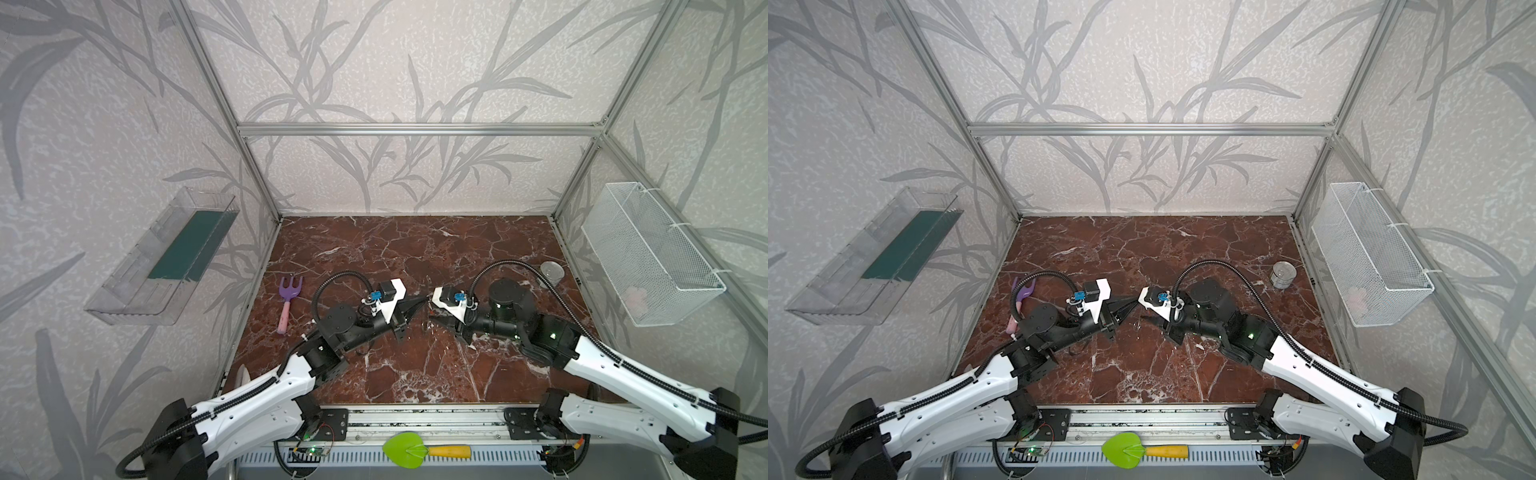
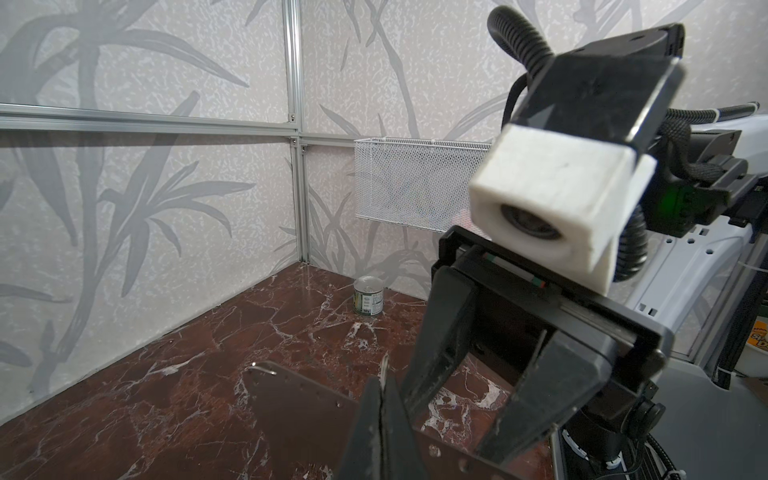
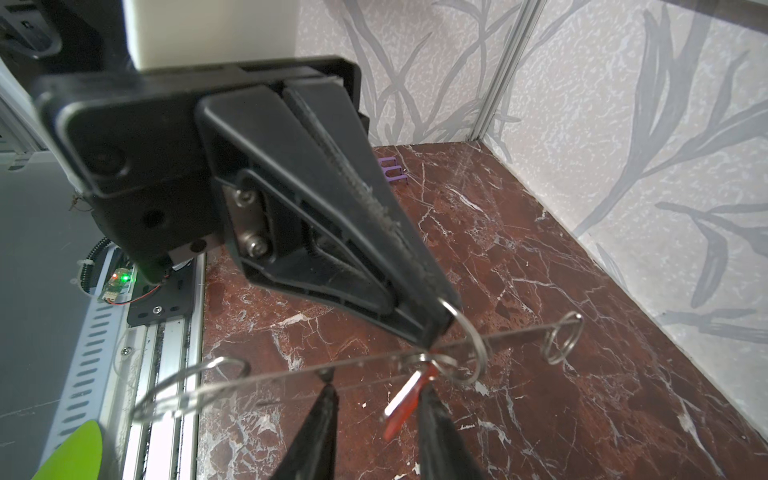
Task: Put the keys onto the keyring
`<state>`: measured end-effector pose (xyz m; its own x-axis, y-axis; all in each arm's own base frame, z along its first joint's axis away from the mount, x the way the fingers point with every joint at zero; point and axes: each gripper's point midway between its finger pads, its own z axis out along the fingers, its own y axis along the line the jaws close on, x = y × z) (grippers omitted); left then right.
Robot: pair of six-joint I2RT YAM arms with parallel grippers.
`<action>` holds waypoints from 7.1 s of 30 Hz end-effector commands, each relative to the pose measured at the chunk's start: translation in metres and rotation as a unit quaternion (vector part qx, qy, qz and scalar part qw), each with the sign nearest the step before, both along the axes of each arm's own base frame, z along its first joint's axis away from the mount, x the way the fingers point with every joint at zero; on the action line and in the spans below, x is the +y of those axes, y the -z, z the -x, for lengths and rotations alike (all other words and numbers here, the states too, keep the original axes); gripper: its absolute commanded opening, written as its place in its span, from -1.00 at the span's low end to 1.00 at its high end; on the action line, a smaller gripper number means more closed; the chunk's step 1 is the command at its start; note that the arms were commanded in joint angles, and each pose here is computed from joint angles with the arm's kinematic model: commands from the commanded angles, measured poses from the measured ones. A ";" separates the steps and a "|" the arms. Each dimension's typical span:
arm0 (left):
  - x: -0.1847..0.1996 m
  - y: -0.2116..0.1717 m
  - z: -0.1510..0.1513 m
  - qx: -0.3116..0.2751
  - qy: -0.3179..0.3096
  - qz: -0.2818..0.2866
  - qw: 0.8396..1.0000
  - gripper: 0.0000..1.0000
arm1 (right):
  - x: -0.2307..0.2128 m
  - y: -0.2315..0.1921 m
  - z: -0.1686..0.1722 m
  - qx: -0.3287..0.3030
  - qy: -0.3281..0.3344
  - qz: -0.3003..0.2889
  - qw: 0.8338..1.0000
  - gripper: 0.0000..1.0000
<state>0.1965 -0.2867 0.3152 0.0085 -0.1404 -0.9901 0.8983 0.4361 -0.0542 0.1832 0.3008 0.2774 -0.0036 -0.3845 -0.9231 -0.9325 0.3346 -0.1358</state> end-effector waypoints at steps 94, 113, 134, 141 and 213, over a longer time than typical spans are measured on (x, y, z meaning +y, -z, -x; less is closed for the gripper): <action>0.024 0.059 -0.066 -0.212 -0.191 -0.290 0.913 -0.25 | -0.005 -0.002 -0.113 0.504 0.220 -0.344 0.761 -1.00; 0.000 0.062 -0.092 -0.309 -0.258 -0.321 0.857 -0.33 | -0.013 0.013 -0.114 0.503 0.248 -0.344 0.753 -1.00; 0.003 0.072 -0.094 -0.313 -0.272 -0.327 0.849 -0.35 | -0.013 0.014 -0.112 0.503 0.244 -0.349 0.752 -1.00; -0.009 0.079 -0.107 -0.331 -0.276 -0.350 0.832 -0.40 | -0.014 0.013 -0.109 0.512 0.239 -0.357 0.744 -1.00; -0.017 0.140 -0.193 0.356 -0.130 -0.450 0.809 -1.00 | -0.114 0.023 -0.109 0.385 0.300 -0.273 0.829 -0.04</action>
